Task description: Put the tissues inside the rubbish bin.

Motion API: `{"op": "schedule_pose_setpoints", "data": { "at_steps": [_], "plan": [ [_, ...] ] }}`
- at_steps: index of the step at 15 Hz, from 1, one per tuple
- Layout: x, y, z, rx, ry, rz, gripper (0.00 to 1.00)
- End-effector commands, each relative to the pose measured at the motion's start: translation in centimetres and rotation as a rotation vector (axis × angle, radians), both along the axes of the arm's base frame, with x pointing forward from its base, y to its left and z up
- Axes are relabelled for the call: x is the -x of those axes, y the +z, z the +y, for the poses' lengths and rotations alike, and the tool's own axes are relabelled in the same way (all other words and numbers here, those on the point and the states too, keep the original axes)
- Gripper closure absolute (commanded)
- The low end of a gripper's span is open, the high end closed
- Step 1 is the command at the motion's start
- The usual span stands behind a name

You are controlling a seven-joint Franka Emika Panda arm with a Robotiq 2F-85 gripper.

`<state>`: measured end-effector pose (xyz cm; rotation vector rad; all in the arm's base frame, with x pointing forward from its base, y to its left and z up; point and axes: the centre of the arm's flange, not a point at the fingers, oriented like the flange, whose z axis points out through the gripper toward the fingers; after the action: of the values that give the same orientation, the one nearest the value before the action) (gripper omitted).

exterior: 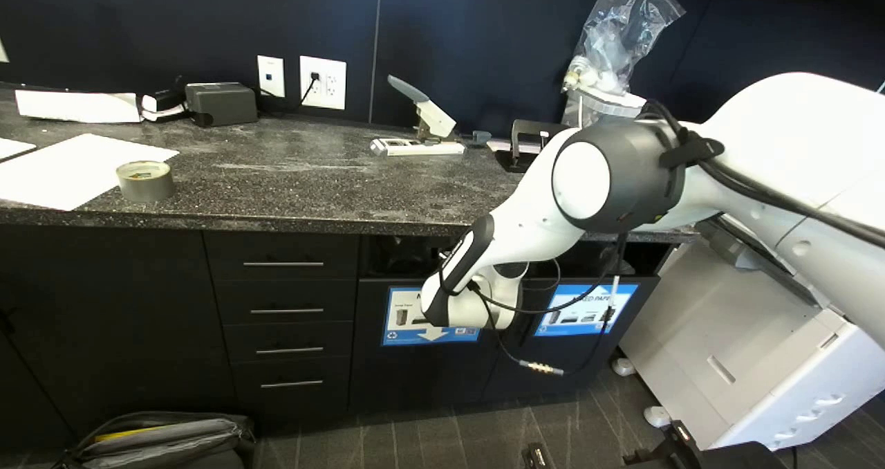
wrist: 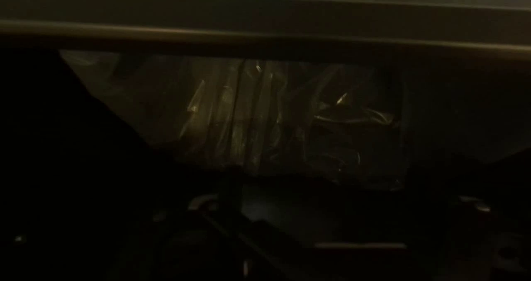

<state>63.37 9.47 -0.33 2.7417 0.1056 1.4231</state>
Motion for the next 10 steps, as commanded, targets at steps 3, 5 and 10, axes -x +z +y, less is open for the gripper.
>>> {"op": "schedule_pose_setpoints", "data": {
  "at_steps": [3, 5, 10],
  "plan": [
    [4.1, 7.6, -3.6, 0.072, 0.064, 0.285, 0.0],
    [3.4, 9.7, -4.4, 0.064, 0.115, 0.381, 0.0],
    [4.5, 15.5, -6.6, 0.078, 0.233, 0.639, 0.0]
  ]
}}
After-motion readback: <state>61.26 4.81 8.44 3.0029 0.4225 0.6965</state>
